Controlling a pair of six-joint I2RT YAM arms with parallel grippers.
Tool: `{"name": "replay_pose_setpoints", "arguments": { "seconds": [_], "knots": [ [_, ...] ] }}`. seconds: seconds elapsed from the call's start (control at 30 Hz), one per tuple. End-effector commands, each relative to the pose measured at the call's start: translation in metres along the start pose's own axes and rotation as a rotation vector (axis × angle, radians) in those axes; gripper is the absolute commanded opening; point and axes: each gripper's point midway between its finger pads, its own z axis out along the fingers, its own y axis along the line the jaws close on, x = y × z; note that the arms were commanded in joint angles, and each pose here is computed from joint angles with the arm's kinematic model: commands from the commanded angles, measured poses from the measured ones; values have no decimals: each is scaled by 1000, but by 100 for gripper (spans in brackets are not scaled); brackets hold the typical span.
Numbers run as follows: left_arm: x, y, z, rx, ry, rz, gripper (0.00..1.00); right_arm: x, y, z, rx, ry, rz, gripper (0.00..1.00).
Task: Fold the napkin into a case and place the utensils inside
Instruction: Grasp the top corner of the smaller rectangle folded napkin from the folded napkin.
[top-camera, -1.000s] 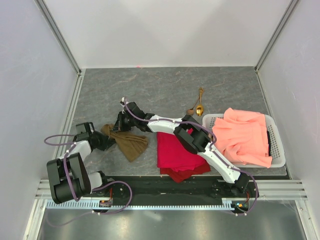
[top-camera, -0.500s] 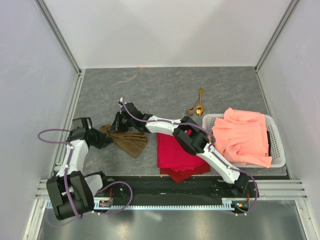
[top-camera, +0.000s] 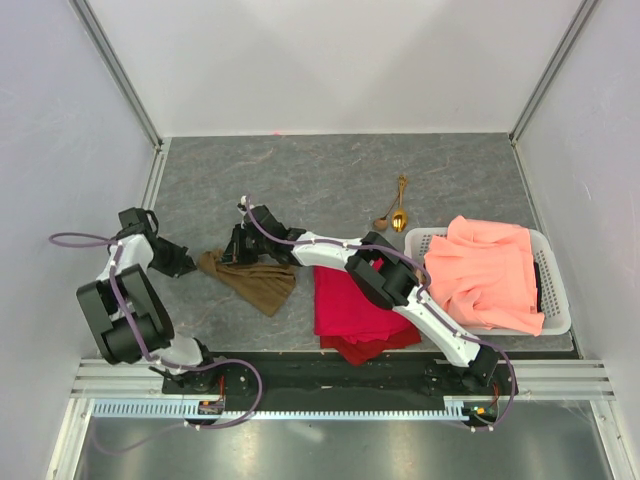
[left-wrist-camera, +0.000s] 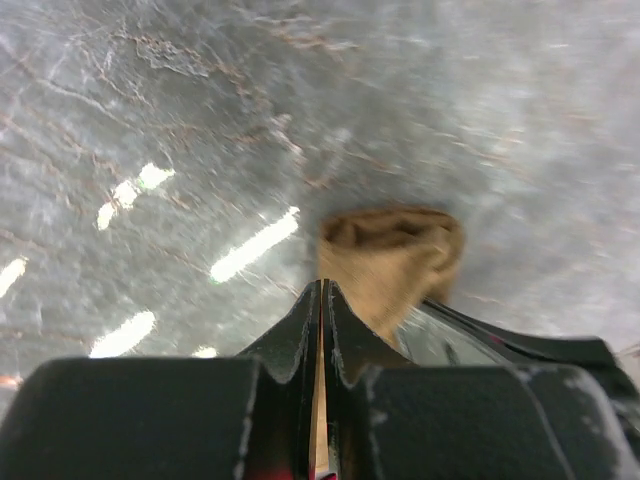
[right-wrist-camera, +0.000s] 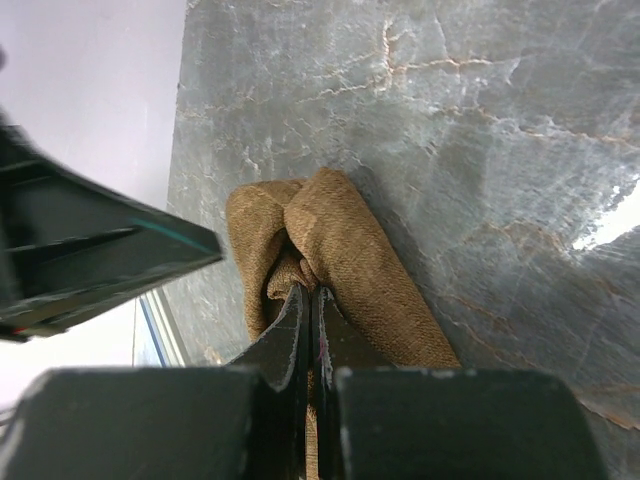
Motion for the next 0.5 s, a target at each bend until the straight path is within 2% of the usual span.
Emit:
{"name": "replay_pose_setpoints", "arguments": {
  "seconds": [0.0,0.47],
  "knots": [
    [-7,-1,11,-4,16,79,8,-5,12,-5,-20,-18,-30,0],
    [46,10,39,35,146,72,7,7,33,6,-30,-3,-70,0]
  ]
}}
